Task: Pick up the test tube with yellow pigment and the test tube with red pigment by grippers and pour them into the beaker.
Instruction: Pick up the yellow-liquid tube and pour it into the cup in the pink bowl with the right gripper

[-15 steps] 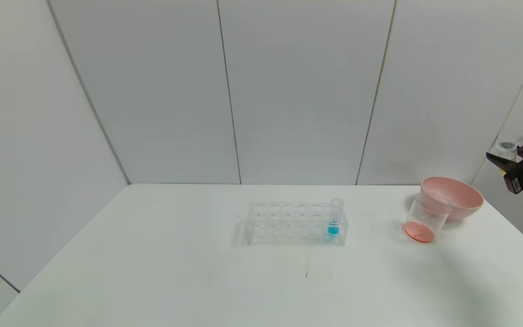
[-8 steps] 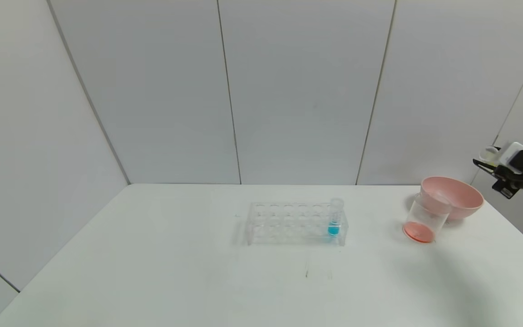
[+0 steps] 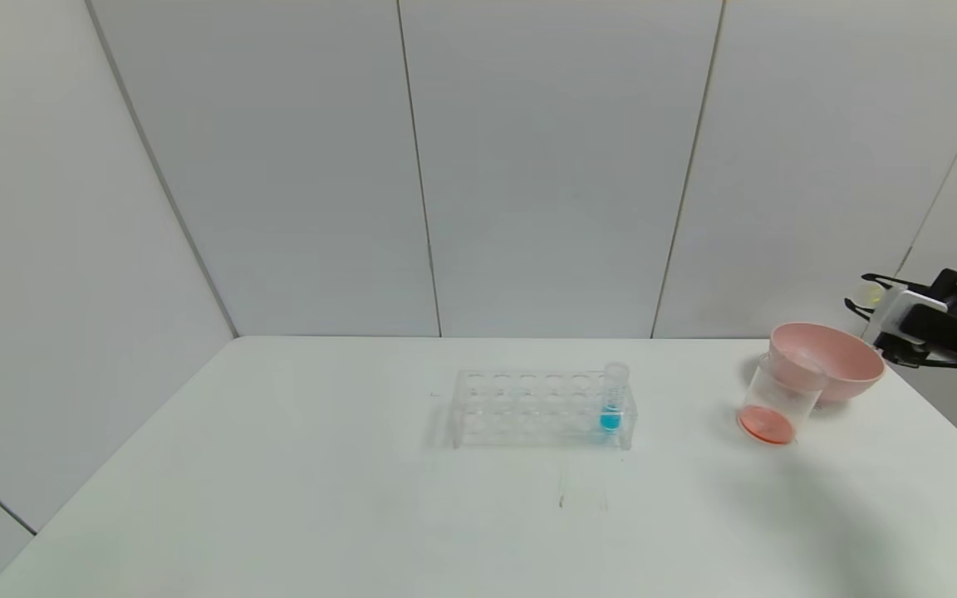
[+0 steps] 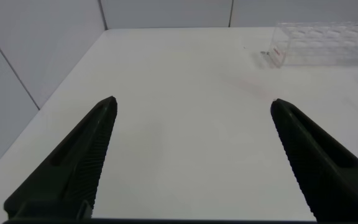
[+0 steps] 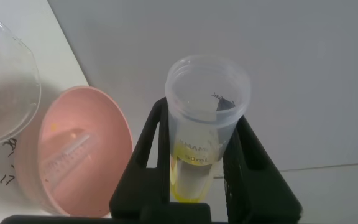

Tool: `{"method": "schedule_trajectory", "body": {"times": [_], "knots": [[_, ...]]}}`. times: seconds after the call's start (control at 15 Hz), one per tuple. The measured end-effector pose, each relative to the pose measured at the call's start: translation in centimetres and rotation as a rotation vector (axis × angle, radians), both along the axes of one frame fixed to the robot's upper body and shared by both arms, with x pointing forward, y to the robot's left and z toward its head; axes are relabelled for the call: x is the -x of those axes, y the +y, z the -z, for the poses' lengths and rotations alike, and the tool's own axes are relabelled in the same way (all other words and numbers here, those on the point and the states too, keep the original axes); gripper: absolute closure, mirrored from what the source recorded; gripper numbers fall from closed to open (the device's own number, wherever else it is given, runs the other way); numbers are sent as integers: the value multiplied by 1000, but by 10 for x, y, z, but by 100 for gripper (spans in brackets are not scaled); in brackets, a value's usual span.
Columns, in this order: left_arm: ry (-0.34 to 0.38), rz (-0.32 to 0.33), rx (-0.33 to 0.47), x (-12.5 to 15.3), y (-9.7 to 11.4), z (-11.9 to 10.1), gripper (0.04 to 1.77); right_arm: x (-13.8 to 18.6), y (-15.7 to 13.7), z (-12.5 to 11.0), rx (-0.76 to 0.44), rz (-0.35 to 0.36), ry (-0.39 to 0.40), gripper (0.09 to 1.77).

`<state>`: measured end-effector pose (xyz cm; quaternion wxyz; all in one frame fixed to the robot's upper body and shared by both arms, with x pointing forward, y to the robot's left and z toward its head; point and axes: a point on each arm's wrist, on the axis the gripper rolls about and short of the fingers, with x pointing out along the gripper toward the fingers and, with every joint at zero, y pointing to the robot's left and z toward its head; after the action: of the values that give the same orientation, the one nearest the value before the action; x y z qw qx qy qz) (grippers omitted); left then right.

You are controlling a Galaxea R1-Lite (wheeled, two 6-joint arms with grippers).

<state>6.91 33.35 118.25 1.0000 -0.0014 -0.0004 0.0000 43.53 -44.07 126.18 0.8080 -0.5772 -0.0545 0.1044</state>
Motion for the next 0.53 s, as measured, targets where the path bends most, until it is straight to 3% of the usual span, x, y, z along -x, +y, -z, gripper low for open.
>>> {"method": "schedule_trajectory", "body": {"times": [0.53], "knots": [[0, 0, 0, 0, 0, 0, 5, -2, 4, 17, 146, 44, 4, 131]]}}
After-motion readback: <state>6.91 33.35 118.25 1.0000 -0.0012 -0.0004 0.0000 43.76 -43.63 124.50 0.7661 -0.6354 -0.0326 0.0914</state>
